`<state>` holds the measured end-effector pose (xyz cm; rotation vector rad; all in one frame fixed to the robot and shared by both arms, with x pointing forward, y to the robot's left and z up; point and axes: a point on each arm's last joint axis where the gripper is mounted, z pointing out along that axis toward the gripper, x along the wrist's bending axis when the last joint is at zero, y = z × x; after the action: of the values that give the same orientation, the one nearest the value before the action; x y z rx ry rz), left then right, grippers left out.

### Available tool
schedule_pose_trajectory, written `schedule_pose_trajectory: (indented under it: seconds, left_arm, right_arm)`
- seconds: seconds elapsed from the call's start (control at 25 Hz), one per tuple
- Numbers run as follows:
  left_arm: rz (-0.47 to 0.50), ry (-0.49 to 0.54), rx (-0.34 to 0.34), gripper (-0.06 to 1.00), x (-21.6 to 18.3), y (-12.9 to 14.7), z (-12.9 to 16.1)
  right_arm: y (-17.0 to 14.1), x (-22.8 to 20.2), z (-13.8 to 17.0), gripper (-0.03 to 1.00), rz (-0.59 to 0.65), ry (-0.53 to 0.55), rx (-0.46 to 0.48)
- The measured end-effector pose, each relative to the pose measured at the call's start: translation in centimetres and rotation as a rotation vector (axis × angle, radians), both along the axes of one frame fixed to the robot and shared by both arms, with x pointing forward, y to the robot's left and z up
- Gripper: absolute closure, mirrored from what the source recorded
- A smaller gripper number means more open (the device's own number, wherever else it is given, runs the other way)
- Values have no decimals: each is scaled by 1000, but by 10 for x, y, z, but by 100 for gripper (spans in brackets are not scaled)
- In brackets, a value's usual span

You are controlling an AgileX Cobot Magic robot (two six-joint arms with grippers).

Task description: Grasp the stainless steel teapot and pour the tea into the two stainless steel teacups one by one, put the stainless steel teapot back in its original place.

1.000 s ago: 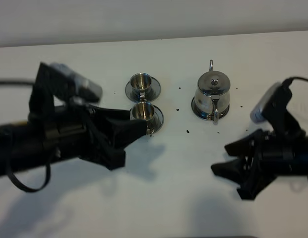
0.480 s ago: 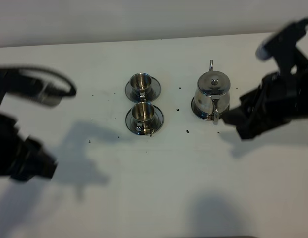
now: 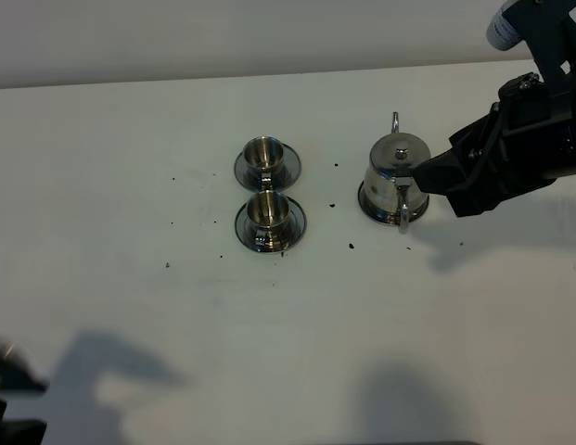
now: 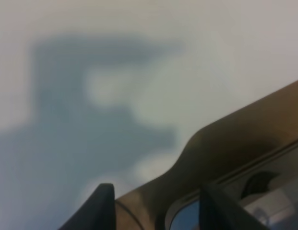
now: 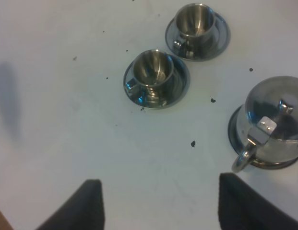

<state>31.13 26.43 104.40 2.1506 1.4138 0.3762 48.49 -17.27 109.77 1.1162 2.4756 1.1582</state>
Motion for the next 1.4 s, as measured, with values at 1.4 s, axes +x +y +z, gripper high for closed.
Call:
schedule_pose_trajectory:
  seconds: [1.4]
  left_arm:
    - [380,-508,-52,51,-78,27,11]
  right_arm:
    - [2,3,5,46,-41,-13,70]
